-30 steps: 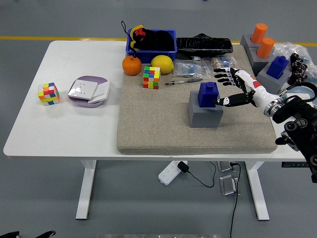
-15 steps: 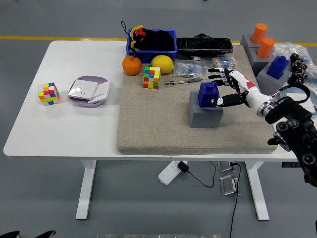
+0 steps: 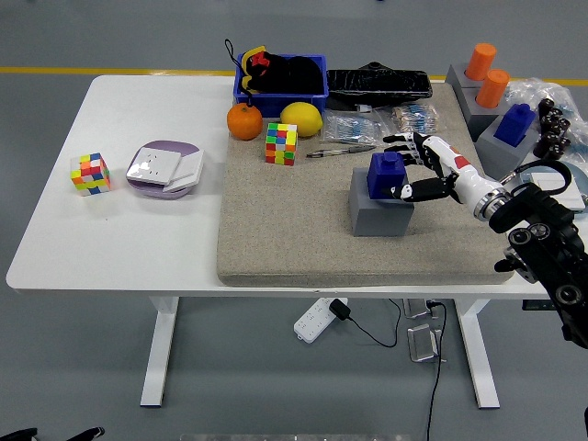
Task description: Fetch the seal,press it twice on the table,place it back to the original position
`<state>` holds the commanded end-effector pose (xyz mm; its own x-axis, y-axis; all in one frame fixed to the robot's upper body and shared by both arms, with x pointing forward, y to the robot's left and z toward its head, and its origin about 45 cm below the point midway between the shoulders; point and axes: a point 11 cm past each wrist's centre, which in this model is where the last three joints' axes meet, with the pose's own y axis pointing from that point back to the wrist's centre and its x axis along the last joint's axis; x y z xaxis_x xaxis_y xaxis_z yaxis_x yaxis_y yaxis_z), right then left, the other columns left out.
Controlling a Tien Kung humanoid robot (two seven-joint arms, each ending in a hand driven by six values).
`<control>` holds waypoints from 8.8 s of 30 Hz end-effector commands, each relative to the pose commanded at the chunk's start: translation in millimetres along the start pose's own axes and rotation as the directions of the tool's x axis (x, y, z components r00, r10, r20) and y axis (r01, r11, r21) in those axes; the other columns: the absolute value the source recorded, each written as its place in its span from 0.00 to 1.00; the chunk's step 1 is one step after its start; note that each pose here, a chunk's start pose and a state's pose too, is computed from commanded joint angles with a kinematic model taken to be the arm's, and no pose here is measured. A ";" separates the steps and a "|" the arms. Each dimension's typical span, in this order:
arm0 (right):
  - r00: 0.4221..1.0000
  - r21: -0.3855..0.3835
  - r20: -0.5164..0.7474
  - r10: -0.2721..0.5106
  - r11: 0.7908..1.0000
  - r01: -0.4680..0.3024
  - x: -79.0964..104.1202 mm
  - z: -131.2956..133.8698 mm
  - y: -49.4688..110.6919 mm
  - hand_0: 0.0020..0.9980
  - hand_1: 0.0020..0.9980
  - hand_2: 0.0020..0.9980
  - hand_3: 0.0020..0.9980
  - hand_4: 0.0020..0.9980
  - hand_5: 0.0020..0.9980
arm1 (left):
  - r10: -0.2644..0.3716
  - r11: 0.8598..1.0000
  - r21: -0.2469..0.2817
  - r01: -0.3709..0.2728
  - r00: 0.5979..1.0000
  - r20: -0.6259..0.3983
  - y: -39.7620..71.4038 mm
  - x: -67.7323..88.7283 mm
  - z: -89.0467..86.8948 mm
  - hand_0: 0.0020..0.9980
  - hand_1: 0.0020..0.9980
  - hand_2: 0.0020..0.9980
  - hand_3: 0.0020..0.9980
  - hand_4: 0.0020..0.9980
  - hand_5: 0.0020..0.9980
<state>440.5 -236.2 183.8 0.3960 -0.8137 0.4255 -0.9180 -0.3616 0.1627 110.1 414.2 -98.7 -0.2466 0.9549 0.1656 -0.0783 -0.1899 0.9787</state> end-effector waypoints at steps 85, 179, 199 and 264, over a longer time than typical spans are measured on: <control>0.965 0.014 -0.033 0.262 0.965 -0.262 79.9 25.9 59.4 0.61 0.45 0.44 0.45 0.71 0.00 | -0.005 1.000 0.003 0.005 1.000 -0.015 -0.9 -1.1 -4.0 0.81 0.79 0.76 0.80 0.68 0.42; 0.998 0.097 -0.059 0.018 0.995 -0.012 20.2 -26.7 13.2 0.60 0.44 0.43 0.43 0.69 0.00 | 0.000 1.000 -0.004 0.000 1.000 -0.015 -0.1 2.2 -1.0 0.81 0.79 0.76 0.80 0.68 0.42; 0.992 0.048 -0.114 -0.058 0.997 0.064 14.3 -22.1 0.8 0.60 0.44 0.43 0.43 0.69 0.00 | 0.005 1.000 -0.009 -0.005 1.000 -0.013 0.8 4.8 2.5 0.81 0.79 0.76 0.80 0.68 0.42; 0.983 0.000 -0.149 -0.111 0.994 0.112 5.2 -9.4 -4.8 0.62 0.49 0.48 0.53 0.73 0.00 | 0.001 1.000 -0.011 -0.001 1.000 -0.015 0.8 3.6 2.8 0.81 0.79 0.76 0.80 0.68 0.42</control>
<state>446.8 -234.5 193.6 0.4875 -0.6917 0.5328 -0.8679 -0.4503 0.2095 111.9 418.1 -97.0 -0.2613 0.9511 0.1644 -0.0887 -0.1933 0.9771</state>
